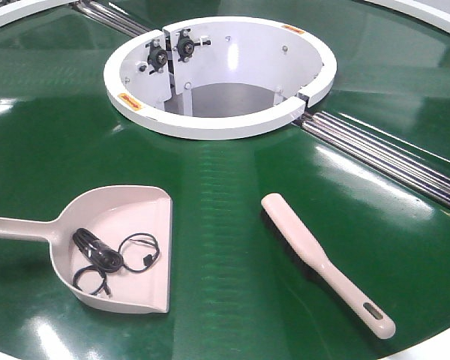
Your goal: Clean and inspect green conveyor with broom and dustpan
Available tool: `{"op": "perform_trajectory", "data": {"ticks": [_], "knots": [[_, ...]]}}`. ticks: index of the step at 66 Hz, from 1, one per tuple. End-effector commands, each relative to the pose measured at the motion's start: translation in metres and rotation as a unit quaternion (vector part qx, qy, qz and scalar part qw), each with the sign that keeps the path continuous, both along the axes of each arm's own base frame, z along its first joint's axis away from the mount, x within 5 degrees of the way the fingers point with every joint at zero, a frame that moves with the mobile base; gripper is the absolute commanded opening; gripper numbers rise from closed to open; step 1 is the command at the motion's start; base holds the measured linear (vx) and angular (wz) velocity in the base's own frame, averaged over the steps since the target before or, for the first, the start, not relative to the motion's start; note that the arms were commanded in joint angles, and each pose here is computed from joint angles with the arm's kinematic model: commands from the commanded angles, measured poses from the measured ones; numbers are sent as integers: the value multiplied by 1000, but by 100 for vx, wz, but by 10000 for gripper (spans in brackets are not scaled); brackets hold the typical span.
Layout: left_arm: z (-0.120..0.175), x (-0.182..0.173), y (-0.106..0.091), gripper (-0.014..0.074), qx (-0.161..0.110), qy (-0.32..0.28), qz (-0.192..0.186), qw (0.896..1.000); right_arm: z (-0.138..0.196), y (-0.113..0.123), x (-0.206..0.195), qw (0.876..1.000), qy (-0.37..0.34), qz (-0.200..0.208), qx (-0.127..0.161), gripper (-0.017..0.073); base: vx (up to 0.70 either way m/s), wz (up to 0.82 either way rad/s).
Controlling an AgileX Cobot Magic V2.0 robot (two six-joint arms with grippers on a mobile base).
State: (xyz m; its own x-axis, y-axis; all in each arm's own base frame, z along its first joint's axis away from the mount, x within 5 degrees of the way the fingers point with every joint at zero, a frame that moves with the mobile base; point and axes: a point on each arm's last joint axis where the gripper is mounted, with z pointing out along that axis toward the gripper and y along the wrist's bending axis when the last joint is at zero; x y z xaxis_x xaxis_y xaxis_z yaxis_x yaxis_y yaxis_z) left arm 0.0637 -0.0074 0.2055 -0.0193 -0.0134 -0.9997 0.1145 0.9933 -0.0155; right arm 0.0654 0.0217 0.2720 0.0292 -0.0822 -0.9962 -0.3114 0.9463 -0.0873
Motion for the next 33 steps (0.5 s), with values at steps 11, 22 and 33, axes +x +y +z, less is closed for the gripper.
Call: {"op": "perform_trajectory", "data": {"ticks": [11, 22, 33], "knots": [[-5, -8, 5, -6, -5, -40, 34, 999, 15, -1, 0, 999, -45, -6, 11, -9, 0, 0], [-5, -8, 5, -6, 0, -40, 34, 999, 15, -1, 0, 999, -45, -6, 11, -9, 0, 0], [-5, -8, 5, -6, -1, -39, 34, 999, 15, -1, 0, 999, -45, -6, 11, -9, 0, 0]]}}
